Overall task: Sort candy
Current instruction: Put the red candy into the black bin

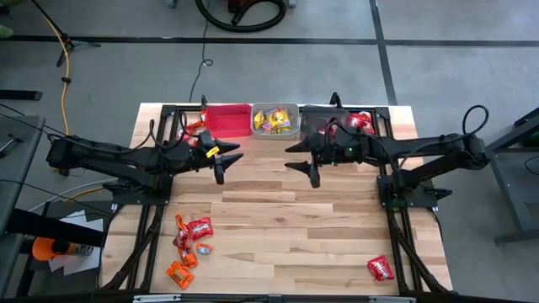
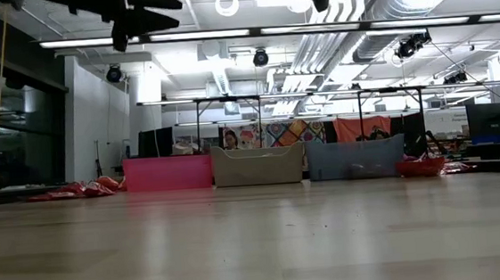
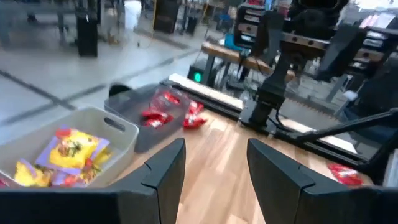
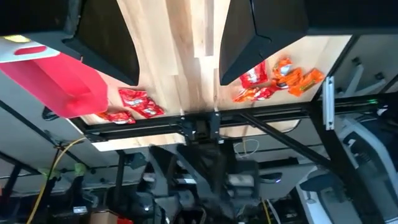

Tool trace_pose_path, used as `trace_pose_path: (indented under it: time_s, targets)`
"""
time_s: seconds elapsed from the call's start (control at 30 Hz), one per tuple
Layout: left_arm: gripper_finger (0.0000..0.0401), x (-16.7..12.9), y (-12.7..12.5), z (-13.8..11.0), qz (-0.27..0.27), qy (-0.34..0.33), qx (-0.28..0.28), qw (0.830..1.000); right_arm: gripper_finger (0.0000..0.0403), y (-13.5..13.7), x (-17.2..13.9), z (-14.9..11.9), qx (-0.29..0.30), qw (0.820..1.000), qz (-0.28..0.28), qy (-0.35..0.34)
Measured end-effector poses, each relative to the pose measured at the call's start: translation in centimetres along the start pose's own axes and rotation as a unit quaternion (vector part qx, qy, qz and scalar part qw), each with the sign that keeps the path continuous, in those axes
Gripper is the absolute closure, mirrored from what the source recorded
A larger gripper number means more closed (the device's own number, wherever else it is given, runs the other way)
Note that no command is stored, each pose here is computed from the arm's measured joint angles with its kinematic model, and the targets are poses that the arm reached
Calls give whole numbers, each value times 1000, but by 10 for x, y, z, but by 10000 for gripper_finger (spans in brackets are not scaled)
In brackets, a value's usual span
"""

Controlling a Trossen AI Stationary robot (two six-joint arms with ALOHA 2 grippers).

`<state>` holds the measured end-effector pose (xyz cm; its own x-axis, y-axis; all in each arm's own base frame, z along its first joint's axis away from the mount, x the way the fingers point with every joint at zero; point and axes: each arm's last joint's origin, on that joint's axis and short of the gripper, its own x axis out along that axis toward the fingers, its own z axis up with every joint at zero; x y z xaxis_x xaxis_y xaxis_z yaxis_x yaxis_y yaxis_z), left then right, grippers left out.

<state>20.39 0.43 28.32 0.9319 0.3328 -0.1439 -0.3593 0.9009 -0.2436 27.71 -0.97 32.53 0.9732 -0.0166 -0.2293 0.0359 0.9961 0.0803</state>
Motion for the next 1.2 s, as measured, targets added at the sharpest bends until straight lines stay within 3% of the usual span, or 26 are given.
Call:
trace_pose_path:
  time_s: [0.1,0.2,0.3,0.4,0.47,0.53,0.7,0.93,1.2]
  targets:
    - [243,-5,4,22,40,92,9,995,187,-6,0,0,5,1000,-10,0]
    - [243,-11,17,33,129,224,8,966,187,-13,0,1,15,1000,-22,-2]
    - [243,-18,42,32,253,322,-48,911,187,-20,-1,1,26,999,-34,-3]
    - [243,-23,67,15,357,407,-99,835,187,-26,-2,2,41,998,-45,-4]
    - [243,-21,81,2,388,449,-119,796,187,-29,-2,2,54,997,-50,-5]
    - [243,-17,93,-11,396,477,-127,774,187,-31,-2,2,65,996,-53,-6]
    - [243,2,119,-36,384,505,-105,766,187,-31,-2,1,66,996,-54,-4]
    - [243,23,151,-48,367,525,-77,764,187,-32,-1,-1,66,996,-55,6]
    - [243,30,173,-63,363,564,-87,736,187,-33,5,-8,99,993,-58,29]
